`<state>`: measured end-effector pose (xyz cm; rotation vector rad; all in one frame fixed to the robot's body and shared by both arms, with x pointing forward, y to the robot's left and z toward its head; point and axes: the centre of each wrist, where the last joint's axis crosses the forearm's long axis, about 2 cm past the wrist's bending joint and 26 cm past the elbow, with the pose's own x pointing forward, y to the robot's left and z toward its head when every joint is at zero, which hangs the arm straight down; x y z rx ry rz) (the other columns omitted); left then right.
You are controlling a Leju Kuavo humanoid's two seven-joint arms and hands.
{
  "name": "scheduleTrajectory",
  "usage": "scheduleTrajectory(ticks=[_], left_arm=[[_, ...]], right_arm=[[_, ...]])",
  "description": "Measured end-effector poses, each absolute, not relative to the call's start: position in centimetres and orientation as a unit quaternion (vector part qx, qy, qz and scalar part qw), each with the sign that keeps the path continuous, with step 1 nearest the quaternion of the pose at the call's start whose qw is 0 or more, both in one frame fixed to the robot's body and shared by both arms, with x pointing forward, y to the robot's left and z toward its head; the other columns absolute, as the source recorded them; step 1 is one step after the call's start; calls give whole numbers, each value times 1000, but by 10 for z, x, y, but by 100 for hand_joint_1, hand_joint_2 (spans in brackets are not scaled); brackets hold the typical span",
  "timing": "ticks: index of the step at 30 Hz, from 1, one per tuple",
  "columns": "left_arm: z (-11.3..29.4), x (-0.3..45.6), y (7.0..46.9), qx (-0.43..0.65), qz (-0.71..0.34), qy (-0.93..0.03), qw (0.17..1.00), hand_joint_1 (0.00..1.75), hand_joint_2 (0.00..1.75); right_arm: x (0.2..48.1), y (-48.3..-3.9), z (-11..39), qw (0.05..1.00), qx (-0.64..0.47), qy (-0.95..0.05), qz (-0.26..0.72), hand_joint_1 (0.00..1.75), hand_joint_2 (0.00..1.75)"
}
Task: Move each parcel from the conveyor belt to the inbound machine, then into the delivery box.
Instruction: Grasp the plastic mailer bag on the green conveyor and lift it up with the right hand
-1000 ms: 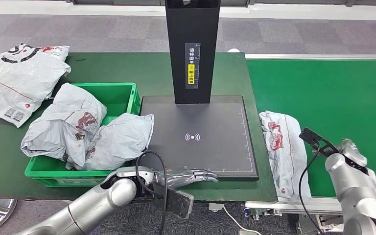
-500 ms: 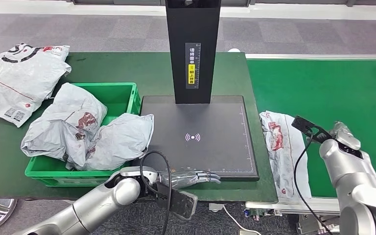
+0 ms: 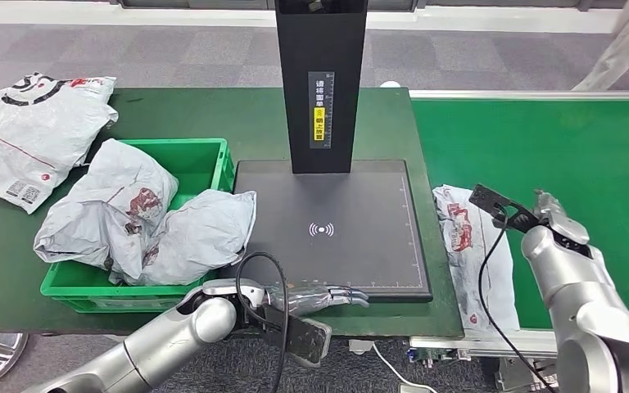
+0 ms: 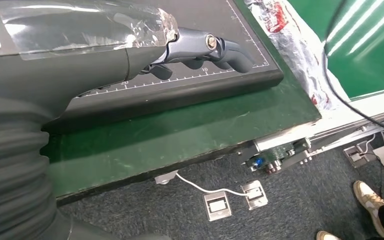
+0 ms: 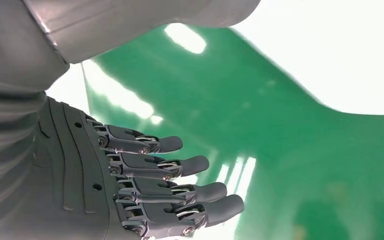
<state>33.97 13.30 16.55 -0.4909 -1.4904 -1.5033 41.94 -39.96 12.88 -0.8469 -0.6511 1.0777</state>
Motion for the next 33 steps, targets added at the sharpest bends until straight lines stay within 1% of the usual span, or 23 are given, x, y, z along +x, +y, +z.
scheduleTrajectory(ticks=[3,5,7,10,13,15,20,24,26,31,33], left_arm=[[165,340,130,-184,-616,-607,467,0,175],[165,342,129,-130,-620,-614,470,0,175],[168,348,128,-34,-613,-630,475,0,175],[173,360,130,129,-575,-662,463,0,175],[180,368,138,272,-498,-708,420,0,175],[188,372,144,329,-449,-732,393,0,175],[197,371,151,392,-409,-740,363,0,175],[207,366,157,461,-348,-759,301,0,175],[211,364,159,474,-331,-763,288,0,175],[208,364,157,416,-379,-748,352,0,175],[203,365,154,406,-388,-744,362,0,175]], right_arm=[[428,-383,136,712,-371,-337,492,0,175],[434,-373,142,705,-364,-362,489,0,175],[437,-365,146,701,-359,-378,486,0,175],[440,-352,148,694,-351,-393,490,0,175],[442,-337,148,688,-344,-397,501,0,175],[442,-329,148,685,-343,-396,507,0,175],[444,-313,149,679,-340,-398,515,0,175],[443,-304,146,681,-331,-399,517,0,175],[440,-301,142,686,-325,-397,516,0,175],[436,-291,134,694,-308,-396,517,0,175],[435,-287,133,693,-304,-396,519,0,175]])
